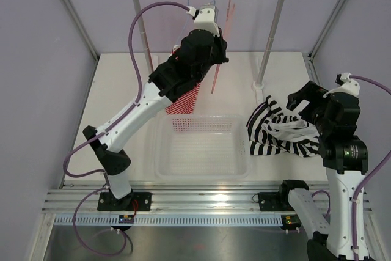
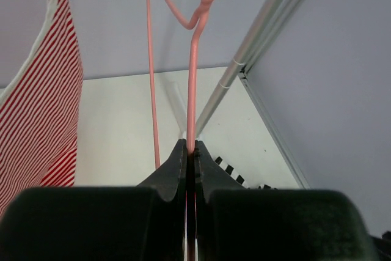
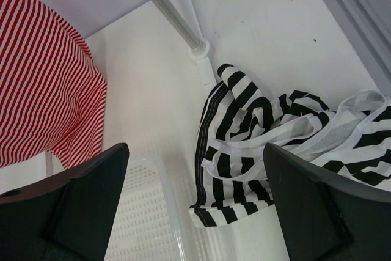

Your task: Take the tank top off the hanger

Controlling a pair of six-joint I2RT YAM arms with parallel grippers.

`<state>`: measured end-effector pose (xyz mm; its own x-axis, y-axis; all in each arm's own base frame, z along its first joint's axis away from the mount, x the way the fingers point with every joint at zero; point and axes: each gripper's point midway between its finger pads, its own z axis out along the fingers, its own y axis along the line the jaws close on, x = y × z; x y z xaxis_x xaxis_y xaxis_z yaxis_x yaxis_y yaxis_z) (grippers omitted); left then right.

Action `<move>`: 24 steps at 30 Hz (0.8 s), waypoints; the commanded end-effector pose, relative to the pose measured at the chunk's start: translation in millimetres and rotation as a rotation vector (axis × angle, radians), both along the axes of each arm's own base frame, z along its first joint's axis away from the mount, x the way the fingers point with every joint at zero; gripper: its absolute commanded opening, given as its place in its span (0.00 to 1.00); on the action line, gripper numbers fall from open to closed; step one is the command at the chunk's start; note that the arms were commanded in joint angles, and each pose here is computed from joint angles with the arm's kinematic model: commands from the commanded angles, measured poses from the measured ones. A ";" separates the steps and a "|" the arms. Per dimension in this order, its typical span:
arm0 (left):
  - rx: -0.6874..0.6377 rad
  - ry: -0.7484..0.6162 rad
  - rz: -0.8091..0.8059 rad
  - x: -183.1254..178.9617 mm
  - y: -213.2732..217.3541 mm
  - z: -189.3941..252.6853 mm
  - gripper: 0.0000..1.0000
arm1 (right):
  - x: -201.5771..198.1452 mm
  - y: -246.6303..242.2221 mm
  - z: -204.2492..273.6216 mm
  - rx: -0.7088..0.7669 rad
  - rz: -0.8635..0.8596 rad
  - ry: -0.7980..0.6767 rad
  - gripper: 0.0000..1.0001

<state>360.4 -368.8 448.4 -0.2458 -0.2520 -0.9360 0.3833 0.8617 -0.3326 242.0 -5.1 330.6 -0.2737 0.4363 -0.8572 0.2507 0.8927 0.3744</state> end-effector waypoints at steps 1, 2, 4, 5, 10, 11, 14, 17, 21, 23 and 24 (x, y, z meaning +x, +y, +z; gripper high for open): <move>-0.127 -0.079 0.017 17.6 -1.2 32.9 0.00 | -0.4 16.8 8.0 0.006 0.107 -0.029 0.99; -0.126 -0.071 0.030 29.2 -2.1 25.7 0.00 | -0.6 18.3 7.7 0.009 0.114 -0.026 1.00; -0.159 -0.076 0.023 37.8 -3.5 34.6 0.00 | -1.5 21.8 8.5 0.016 0.133 -0.028 0.99; -0.161 -0.080 0.023 42.6 -4.6 34.5 0.00 | -2.3 23.0 9.2 0.018 0.138 -0.032 0.99; -0.178 -0.128 0.027 67.1 -13.4 34.1 0.00 | -6.0 30.5 7.7 0.031 0.175 -0.040 1.00; -0.182 -0.125 0.038 71.6 -12.2 32.8 0.00 | -5.8 32.0 7.2 0.033 0.183 -0.042 1.00; -0.192 -0.126 0.065 82.7 -5.9 31.5 0.00 | -8.5 34.3 3.9 0.030 0.193 -0.037 0.99; -0.196 -0.108 0.075 90.3 -3.2 24.4 0.00 | -8.5 32.5 1.6 0.014 0.184 -0.033 1.00; -0.178 -0.084 0.078 99.4 -4.8 10.0 0.00 | -7.4 32.2 1.2 0.014 0.182 -0.027 1.00; -0.175 -0.072 0.080 103.7 -5.3 3.6 0.00 | -7.0 32.1 1.2 0.012 0.183 -0.028 1.00; -0.175 -0.068 0.082 105.4 -4.9 1.9 0.00 | -6.7 30.8 -1.1 0.010 0.175 -0.022 1.00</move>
